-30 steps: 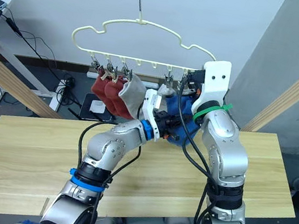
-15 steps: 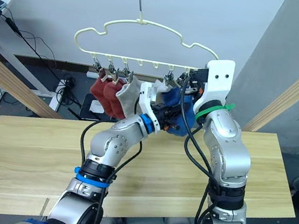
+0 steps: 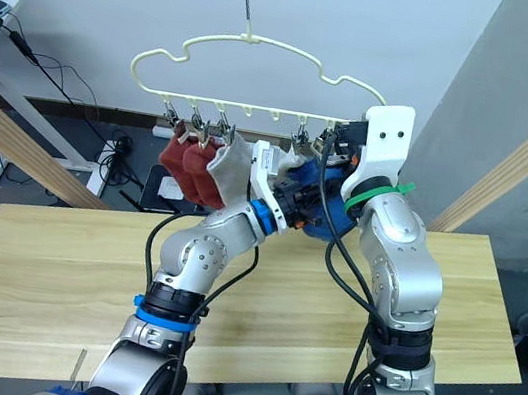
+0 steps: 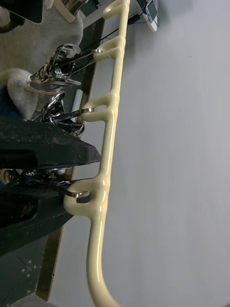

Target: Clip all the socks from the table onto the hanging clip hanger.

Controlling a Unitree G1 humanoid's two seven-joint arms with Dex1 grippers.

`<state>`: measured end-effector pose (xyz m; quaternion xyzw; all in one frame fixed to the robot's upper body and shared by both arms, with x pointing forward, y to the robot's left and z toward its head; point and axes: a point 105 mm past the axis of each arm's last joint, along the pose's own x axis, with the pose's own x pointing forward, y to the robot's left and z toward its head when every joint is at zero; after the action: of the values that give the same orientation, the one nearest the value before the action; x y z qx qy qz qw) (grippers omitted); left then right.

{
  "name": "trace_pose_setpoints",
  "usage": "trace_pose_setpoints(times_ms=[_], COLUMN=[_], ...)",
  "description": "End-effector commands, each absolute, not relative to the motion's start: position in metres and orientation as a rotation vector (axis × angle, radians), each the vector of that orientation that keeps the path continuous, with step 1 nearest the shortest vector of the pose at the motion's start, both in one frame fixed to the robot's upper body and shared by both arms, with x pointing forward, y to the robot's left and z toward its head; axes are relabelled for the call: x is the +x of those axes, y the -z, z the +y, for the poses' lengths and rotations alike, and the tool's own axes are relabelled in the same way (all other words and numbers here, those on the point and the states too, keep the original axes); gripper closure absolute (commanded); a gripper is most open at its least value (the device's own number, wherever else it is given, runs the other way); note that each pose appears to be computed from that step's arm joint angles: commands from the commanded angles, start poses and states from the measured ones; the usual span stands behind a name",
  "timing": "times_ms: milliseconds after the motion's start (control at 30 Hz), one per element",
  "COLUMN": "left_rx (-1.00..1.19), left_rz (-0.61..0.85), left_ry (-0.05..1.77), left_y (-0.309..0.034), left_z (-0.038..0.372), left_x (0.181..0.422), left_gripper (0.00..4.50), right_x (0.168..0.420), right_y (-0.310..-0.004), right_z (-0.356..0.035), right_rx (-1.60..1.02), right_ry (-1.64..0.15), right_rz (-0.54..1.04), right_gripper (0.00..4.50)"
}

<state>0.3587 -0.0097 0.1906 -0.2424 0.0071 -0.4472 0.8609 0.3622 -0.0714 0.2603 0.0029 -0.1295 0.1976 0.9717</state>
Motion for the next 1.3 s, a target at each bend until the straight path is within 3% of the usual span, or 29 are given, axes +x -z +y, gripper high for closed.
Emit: trace_pose_setpoints(times_ms=[33, 333, 367, 400, 633, 667, 833, 1000, 1100, 1133, 1167, 1300], left_rx=[-0.524, -0.526, -0.523, -0.521, -0.42, -0.364, -0.083, -0.002, 0.141, 0.177, 0.214, 0.292], left_rz=[-0.08, -0.096, -0.095, -0.095, -0.083, -0.064, -0.056, -0.018, 0.0, 0.009, 0.017, 0.005], left_ry=[0.974, 0.978, 0.978, 0.978, 0.983, 0.979, 1.042, 1.099, 1.164, 1.177, 1.196, 1.192], left_y=[-0.217, -0.221, -0.221, -0.22, -0.208, -0.2, -0.17, -0.156, -0.144, -0.14, -0.136, -0.137], left_z=[-0.015, -0.016, -0.016, -0.017, -0.016, -0.014, -0.004, 0.017, 0.035, 0.039, 0.045, 0.067], left_x=[0.354, 0.355, 0.355, 0.355, 0.354, 0.354, 0.347, 0.336, 0.324, 0.322, 0.318, 0.314], left_gripper=[4.5, 4.5, 4.5, 4.5, 4.5, 4.5, 3.12, 1.53, 0.64, 0.27, 0.02, 0.02], right_x=[0.351, 0.352, 0.351, 0.351, 0.337, 0.332, 0.314, 0.296, 0.287, 0.286, 0.284, 0.271], right_y=[-0.277, -0.277, -0.278, -0.278, -0.283, -0.284, -0.28, -0.272, -0.268, -0.266, -0.264, -0.255], right_z=[-0.067, -0.069, -0.069, -0.069, -0.074, -0.074, -0.077, -0.088, -0.101, -0.104, -0.106, -0.111], right_rx=[0.001, 0.034, 0.039, 0.041, 0.04, 0.038, 0.003, -0.078, -0.138, -0.15, -0.162, -0.201], right_ry=[-0.421, -0.412, -0.412, -0.413, -0.442, -0.459, -0.545, -0.621, -0.642, -0.649, -0.66, -0.741], right_rz=[-0.335, -0.33, -0.334, -0.336, -0.358, -0.36, -0.331, -0.294, -0.271, -0.261, -0.249, -0.191], right_gripper=[4.46, 4.46, 3.75, 3.61, 1.04, 1.04, 1.0, 1.0, 0.42, 0.03, 0.0, 0.0])
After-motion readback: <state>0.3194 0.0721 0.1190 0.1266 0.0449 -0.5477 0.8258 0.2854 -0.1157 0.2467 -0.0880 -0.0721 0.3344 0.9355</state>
